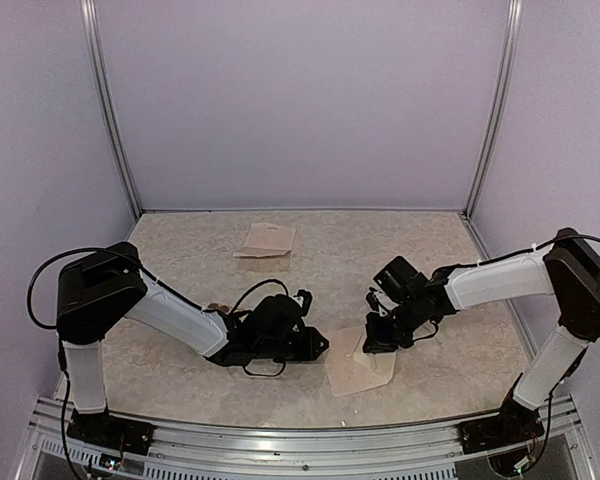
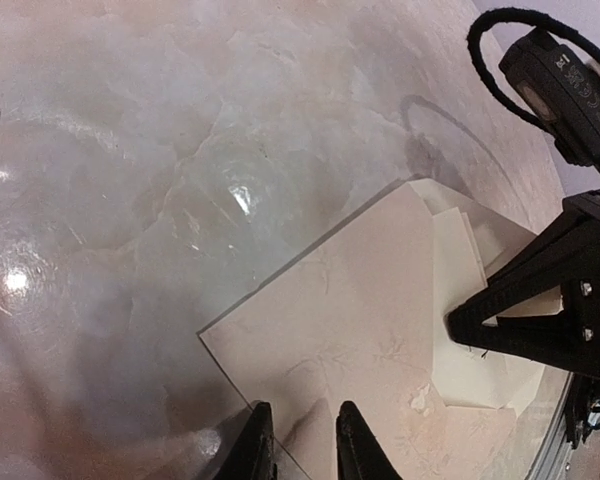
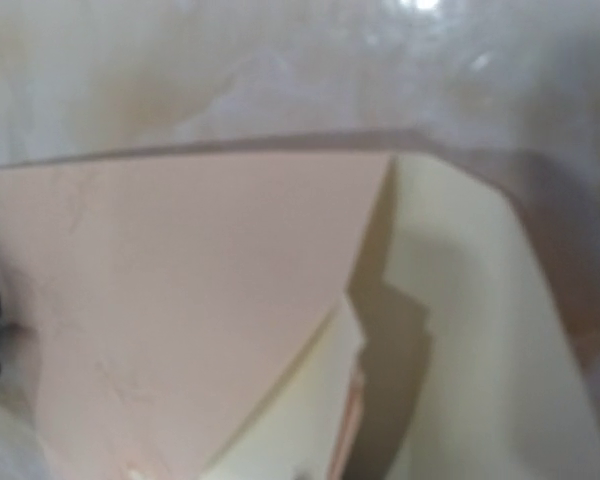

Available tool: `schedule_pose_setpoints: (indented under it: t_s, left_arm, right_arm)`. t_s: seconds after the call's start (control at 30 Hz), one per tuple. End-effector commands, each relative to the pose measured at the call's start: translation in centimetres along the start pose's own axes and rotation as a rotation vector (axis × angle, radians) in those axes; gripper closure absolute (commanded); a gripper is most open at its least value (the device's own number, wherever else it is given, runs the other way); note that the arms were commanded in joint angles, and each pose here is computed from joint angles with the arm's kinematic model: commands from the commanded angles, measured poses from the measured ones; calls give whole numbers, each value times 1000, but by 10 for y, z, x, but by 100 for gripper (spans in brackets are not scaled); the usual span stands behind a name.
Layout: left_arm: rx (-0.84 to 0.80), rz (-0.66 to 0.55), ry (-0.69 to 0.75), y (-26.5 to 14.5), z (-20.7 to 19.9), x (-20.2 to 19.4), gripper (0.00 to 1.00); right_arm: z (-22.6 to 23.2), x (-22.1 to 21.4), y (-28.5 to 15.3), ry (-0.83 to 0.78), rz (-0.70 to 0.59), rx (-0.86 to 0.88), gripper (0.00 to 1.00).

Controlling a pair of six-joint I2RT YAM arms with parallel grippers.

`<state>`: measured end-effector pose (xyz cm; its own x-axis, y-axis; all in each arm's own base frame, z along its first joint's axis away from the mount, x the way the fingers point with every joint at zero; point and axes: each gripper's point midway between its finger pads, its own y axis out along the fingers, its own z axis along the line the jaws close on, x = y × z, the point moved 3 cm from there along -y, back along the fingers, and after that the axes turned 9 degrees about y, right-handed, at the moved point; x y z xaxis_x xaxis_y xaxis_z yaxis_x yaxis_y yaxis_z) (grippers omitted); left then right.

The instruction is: Place the letter into the envelope and seal it

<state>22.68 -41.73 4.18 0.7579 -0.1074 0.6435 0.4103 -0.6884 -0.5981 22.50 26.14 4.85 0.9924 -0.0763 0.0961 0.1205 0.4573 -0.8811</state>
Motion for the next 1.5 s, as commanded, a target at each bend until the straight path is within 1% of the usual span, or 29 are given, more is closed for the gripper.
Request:
schedule_pose_setpoints:
  t_s: [0.0, 0.1, 0.17, 0.27, 0.37, 0.5, 0.57, 0.67, 0.8, 0.87, 0.97, 1.13, 1.23, 1.47]
  left_arm:
    - [33, 9, 0, 0, 4, -4, 80]
    - [50, -26, -2, -11, 5, 6, 78]
    - [60, -51, -5, -20, 5, 13, 75]
    - [60, -89, -13, -35, 1, 23, 72]
    - [40, -106, -25, -44, -5, 28, 66]
    - [-9, -98, -36, -47, -21, 26, 54]
    - [-16, -86, -49, -45, -24, 22, 50]
    - [-20, -64, -75, -39, -23, 12, 47]
    - [-32, -41, -105, -33, -21, 2, 36]
    - [-44, -33, -114, -30, -20, -2, 33]
    - [-60, -24, -124, -25, -19, -6, 34]
    - [-69, -11, -136, -16, -14, -9, 46]
    - [-56, 6, -139, -10, -7, -15, 51]
    - [-42, 26, -141, -3, 1, -23, 56]
  right_arm:
    - [7, 0, -5, -30, -14, 12, 90]
    - [7, 3, -19, -49, -46, -10, 65]
    - [6, 3, -28, -64, -64, -30, 53]
    - [6, 3, -43, -89, -90, -47, 43]
    - [7, 2, -53, -125, -116, -48, 36]
    - [7, 0, -51, -148, -117, -48, 33]
    - [8, 0, -46, -156, -119, -48, 31]
    - [9, 1, -37, -171, -124, -47, 29]
    - [11, 2, -25, -195, -124, -51, 25]
    - [12, 3, -21, -204, -127, -51, 24]
    - [10, 3, -15, -210, -129, -58, 24]
    - [11, 4, -7, -224, -123, -54, 25]
    - [11, 3, -2, -229, -115, -55, 26]
    - [18, -2, 6, -251, -90, -50, 30]
